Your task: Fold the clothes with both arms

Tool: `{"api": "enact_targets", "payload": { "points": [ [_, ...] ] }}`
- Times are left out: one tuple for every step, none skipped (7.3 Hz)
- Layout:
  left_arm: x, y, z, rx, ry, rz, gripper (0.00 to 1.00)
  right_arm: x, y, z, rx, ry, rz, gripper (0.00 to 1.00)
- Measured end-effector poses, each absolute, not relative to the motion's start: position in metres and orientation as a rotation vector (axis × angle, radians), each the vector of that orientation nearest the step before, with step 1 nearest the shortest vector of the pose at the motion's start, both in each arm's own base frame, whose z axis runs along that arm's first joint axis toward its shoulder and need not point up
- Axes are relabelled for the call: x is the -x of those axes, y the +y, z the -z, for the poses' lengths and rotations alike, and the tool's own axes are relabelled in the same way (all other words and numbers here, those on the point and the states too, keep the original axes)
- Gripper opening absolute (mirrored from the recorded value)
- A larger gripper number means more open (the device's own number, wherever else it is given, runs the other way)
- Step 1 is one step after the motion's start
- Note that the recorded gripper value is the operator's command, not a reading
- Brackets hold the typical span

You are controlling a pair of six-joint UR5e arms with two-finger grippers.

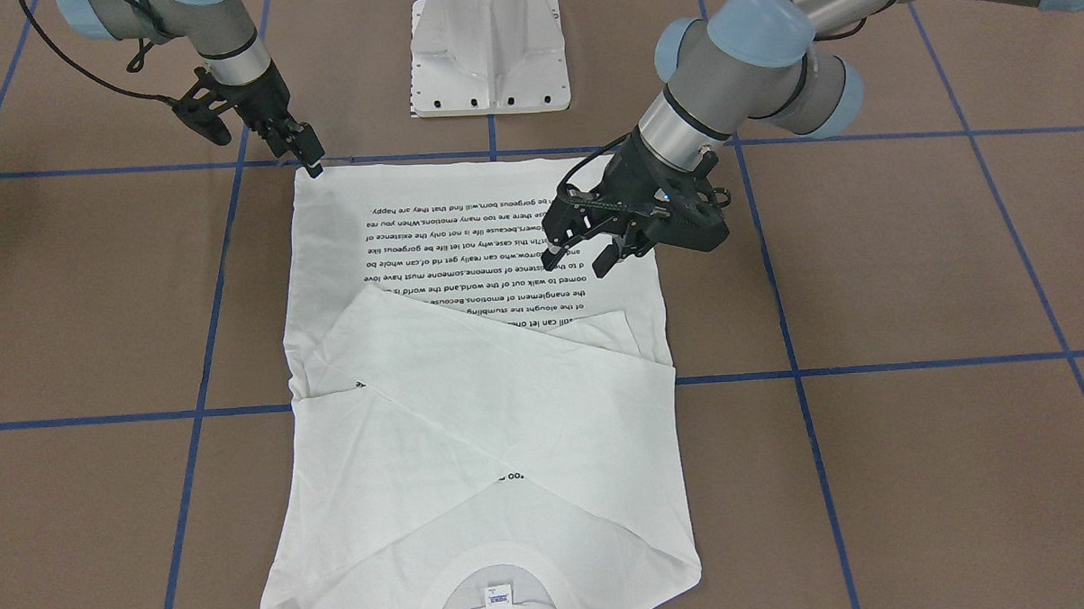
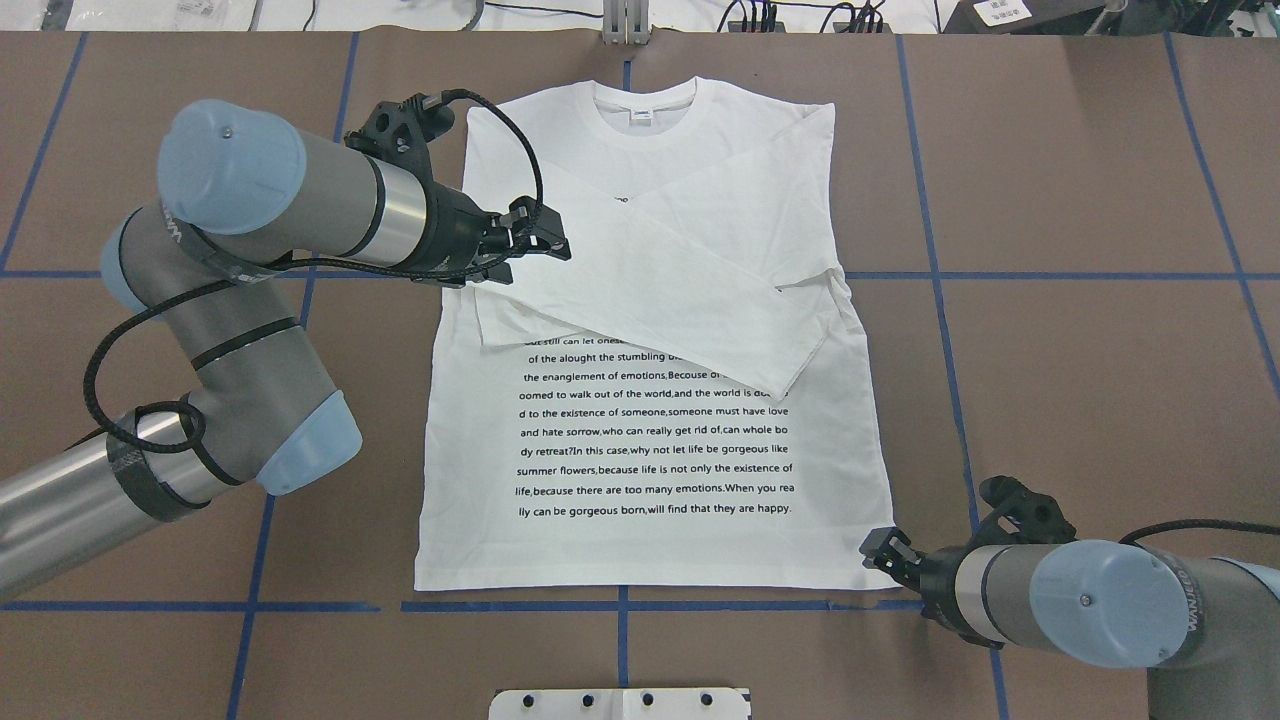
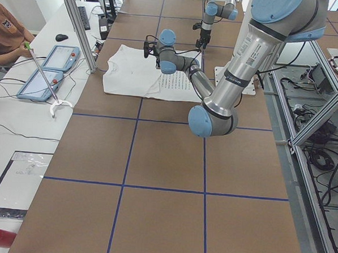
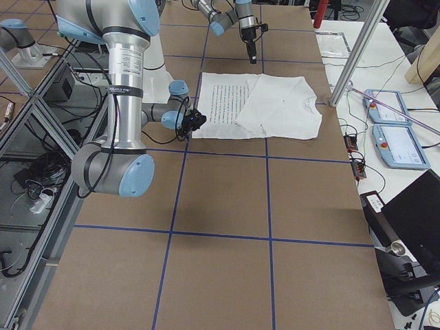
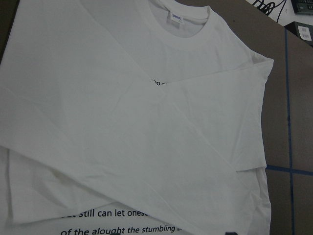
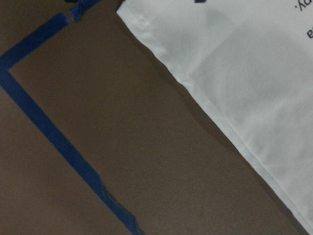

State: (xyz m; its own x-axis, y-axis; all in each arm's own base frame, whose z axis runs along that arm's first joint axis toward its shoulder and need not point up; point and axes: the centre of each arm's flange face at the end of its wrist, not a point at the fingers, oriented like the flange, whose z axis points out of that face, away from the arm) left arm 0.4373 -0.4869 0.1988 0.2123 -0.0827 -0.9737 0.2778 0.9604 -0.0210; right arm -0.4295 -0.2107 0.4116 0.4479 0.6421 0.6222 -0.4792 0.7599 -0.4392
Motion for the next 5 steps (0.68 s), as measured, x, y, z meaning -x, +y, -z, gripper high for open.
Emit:
{"api": "enact_targets", "payload": {
  "points": [
    [-0.437, -0.487, -0.200, -0.171, 1.334, 0.252, 0.77, 0.433, -0.207, -0.413, 0.214, -0.856, -0.691, 0.77],
    [-0.437, -0.487, -0.200, -0.171, 1.333, 0.252, 0.77, 0.436, -0.202, -0.416, 0.217, -0.849, -0.680, 0.74],
    [-0.437, -0.487, -0.201, -0.170, 1.332, 0.252, 0.77, 0.440, -0.198, -0.420, 0.218, -0.839, -0.673, 0.58],
    [-0.437, -0.487, -0.202, -0.170, 1.331, 0.253, 0.77, 0.441, -0.197, -0.422, 0.219, -0.834, -0.669, 0.49],
    [-0.437, -0.487, -0.203, -0.170, 1.330, 0.254, 0.77, 0.442, -0.196, -0.422, 0.218, -0.833, -0.669, 0.47]
  ]
}}
